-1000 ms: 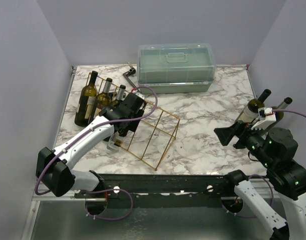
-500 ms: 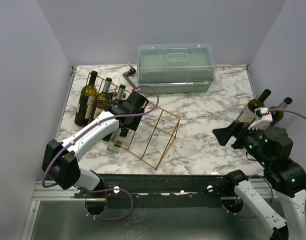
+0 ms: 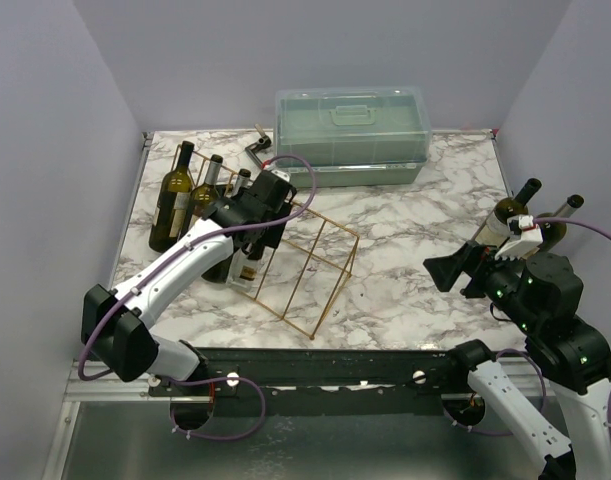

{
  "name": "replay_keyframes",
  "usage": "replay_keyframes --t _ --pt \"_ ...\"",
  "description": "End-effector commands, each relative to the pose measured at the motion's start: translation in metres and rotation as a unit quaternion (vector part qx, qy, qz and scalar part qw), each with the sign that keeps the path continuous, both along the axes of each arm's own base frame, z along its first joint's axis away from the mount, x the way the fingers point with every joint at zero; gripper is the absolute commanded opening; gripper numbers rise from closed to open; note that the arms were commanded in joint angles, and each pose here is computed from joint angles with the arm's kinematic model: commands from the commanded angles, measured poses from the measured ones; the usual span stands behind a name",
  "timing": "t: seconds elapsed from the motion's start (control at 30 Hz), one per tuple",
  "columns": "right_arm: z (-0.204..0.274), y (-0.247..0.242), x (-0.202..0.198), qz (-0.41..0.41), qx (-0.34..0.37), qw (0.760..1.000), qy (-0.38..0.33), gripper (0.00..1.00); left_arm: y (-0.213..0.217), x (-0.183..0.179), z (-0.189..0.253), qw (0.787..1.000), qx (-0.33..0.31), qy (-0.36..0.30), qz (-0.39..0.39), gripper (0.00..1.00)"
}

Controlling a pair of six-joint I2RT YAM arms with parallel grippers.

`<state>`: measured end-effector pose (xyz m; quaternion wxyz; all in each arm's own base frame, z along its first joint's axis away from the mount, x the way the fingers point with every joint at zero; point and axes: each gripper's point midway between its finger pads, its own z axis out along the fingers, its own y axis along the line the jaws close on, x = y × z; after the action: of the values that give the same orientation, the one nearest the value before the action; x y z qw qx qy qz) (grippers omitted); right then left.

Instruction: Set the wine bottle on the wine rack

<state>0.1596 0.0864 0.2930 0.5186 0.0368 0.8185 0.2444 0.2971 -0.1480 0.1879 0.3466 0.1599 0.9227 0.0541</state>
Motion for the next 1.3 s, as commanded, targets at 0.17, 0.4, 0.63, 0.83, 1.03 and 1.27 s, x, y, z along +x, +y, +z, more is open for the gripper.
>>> replay_keyframes --t 0.17,0.4,0.63,0.83,1.03,1.27 --pt "-0.001 0.004 -0.001 0.008 0.007 1.0 0.0 0.97 0.002 0.004 -0.03 1.0 0.012 0.013 0.014 0.0" --pt "-0.004 0.006 0.001 0.009 0.01 1.0 0.003 0.98 0.002 0.001 -0.041 1.0 0.018 0.023 0.005 0.0" --pt "-0.007 0.008 0.004 0.012 0.013 1.0 0.008 0.97 0.003 0.0 -0.057 0.999 0.035 0.04 0.004 0.25" --pt "-0.009 0.011 0.006 0.014 0.015 1.0 0.013 0.97 0.005 -0.001 -0.053 0.999 0.033 0.034 0.002 0.57" --pt "-0.005 0.012 0.007 0.015 0.017 1.0 0.013 0.97 0.003 0.0 -0.037 1.0 0.013 0.01 -0.003 0.72" --pt "0.001 0.01 0.005 0.014 0.015 1.0 0.009 0.97 0.001 -0.001 -0.02 1.0 -0.009 -0.01 -0.006 0.77"
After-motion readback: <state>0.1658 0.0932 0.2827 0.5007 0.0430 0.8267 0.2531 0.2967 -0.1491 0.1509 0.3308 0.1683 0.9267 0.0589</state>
